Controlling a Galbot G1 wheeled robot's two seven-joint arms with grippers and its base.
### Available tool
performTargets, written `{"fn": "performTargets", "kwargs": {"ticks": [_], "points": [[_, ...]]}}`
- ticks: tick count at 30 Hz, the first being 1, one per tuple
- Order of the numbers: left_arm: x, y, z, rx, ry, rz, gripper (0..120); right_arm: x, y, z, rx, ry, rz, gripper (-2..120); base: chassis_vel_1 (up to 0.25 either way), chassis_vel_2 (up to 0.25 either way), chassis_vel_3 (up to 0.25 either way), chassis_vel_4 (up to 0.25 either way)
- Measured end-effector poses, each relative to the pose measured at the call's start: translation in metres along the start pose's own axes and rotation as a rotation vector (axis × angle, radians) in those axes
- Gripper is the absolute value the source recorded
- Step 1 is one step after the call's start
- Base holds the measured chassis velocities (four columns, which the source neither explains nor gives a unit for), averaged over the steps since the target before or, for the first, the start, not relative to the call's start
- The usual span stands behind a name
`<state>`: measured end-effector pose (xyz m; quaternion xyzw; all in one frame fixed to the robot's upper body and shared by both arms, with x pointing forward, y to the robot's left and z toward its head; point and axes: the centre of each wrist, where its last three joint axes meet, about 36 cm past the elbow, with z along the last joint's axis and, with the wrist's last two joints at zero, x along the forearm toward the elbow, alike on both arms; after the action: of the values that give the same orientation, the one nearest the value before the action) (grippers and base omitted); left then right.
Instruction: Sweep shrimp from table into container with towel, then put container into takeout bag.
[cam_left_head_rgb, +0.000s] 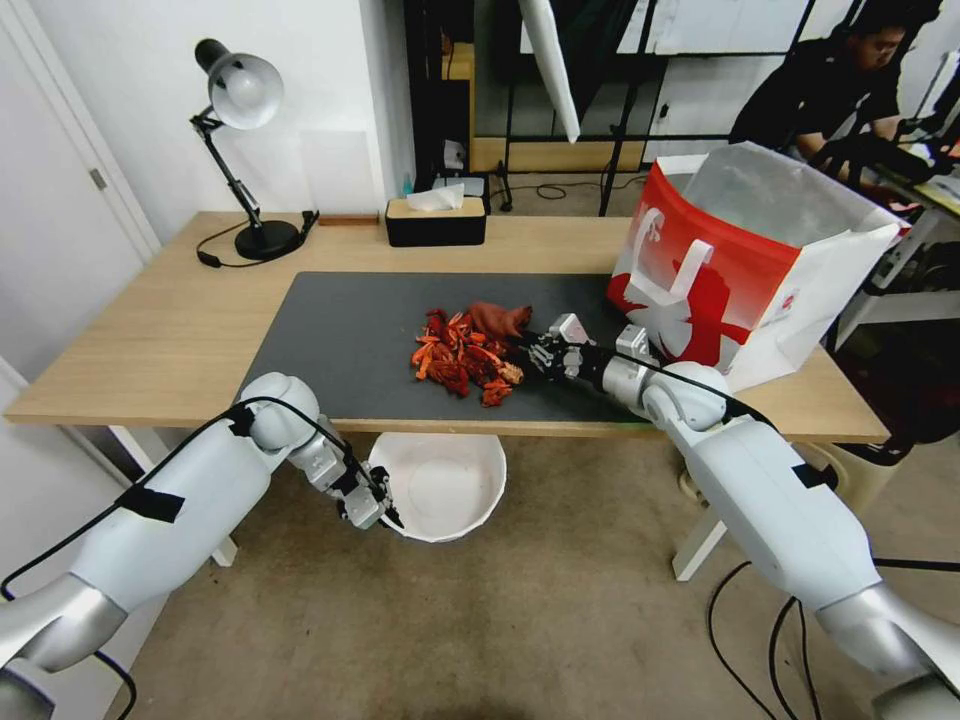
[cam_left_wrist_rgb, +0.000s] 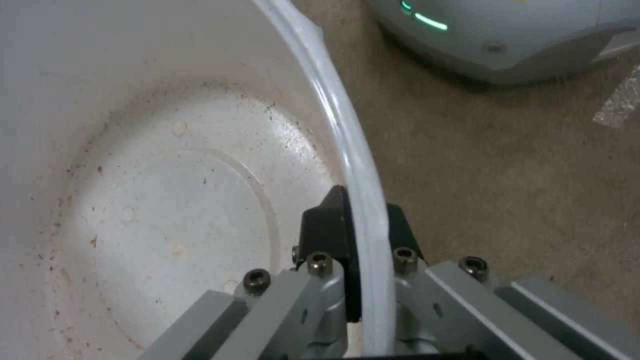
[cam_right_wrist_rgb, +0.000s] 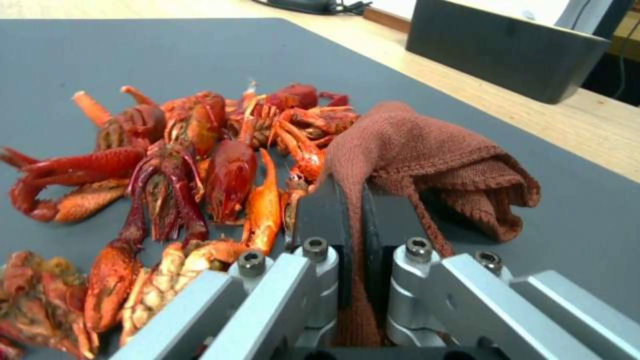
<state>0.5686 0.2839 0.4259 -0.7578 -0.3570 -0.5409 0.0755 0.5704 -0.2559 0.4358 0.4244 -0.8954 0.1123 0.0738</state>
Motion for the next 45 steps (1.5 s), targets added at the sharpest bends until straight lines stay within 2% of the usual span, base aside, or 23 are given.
{"fn": "performTargets", "kwargs": {"ticks": [12, 21, 45], "points": [[0.000, 0.003, 0.000, 0.004, -0.006, 0.007, 0, 0.001, 0.007, 0.000, 0.000, -0.006, -0.009, 2, 0.000, 0.000, 0.000, 0.000], [0.002, 0.007, 0.001, 0.018, -0.021, 0.010, 0, 0.005, 0.027, 0.003, -0.004, -0.015, -0.041, 2, 0.000, 0.000, 0.000, 0.000], [0.005, 0.003, 0.001, 0.022, -0.022, 0.018, 0, 0.024, 0.060, 0.006, -0.018, -0.039, -0.063, 2, 0.000, 0.000, 0.000, 0.000]]}}
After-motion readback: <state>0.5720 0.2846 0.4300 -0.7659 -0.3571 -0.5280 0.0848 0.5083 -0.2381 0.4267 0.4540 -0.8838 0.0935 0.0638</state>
